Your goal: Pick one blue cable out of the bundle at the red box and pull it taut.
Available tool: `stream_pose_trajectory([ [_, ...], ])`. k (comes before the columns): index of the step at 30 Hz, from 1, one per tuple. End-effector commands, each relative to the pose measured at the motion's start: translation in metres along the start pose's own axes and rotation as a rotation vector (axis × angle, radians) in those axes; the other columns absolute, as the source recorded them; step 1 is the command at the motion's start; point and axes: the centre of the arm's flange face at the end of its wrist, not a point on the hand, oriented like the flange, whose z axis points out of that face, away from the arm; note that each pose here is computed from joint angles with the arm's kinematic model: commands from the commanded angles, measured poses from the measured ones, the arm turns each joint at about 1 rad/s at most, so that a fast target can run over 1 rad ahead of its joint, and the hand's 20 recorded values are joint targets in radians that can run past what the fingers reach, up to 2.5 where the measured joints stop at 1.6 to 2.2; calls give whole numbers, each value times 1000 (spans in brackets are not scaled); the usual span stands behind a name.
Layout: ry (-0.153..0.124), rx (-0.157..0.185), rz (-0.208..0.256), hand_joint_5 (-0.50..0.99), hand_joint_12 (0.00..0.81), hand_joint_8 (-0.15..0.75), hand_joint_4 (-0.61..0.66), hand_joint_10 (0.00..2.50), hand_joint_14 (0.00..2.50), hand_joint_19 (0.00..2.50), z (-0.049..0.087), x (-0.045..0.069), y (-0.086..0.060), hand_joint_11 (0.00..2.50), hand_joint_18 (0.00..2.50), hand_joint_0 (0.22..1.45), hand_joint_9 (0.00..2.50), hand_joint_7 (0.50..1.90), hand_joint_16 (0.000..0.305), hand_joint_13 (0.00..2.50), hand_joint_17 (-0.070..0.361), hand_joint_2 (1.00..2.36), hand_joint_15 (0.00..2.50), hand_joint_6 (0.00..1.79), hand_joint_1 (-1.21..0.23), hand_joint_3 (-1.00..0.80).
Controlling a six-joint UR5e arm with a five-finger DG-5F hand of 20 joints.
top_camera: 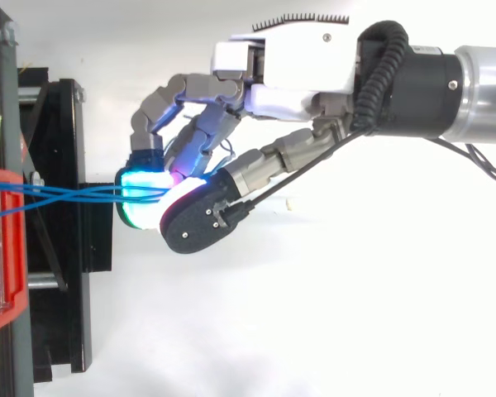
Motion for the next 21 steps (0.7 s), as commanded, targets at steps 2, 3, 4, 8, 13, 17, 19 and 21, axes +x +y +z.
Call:
stream_pose_trajectory([
  [2, -1, 0, 2, -178, 392, 338, 157, 5, 22, 510, 0, -1, 0, 1451, 506, 589, 1029, 924, 54, 684, 122, 1009, 619, 835, -668, -362],
  [3, -1, 0, 2, -178, 391, 333, 157, 5, 22, 518, 0, -1, 0, 1433, 506, 592, 1031, 922, 54, 684, 122, 1010, 623, 835, -672, -348],
  [4, -3, 1, 2, -178, 392, 333, 154, 6, 22, 519, 0, -2, 0, 1442, 507, 593, 1031, 921, 54, 683, 121, 1011, 619, 836, -672, -346],
  [8, -4, 3, 2, -179, 392, 336, 146, 5, 21, 519, -1, -2, 0, 1432, 509, 599, 1032, 943, 54, 683, 120, 1012, 614, 842, -680, -302],
  [13, -6, 0, -4, -187, 392, 339, 161, 5, 20, 508, 0, -4, 0, 1449, 512, 595, 1019, 934, 54, 682, 121, 1011, 624, 857, -695, -312],
  [17, -24, 1, -19, -187, 397, 347, 174, 4, 20, 515, -1, -7, 1, 1448, 517, 552, 1022, 903, 55, 683, 124, 1004, 624, 859, -679, -432],
  [19, -27, 1, -19, -187, 397, 348, 172, 4, 21, 514, -1, -8, 1, 1447, 519, 551, 1022, 905, 55, 681, 125, 1005, 621, 859, -676, -432],
  [21, -27, 0, -22, -185, 398, 343, 168, 4, 20, 512, -1, -8, 2, 1428, 519, 551, 1022, 908, 55, 681, 125, 1005, 618, 857, -671, -428],
])
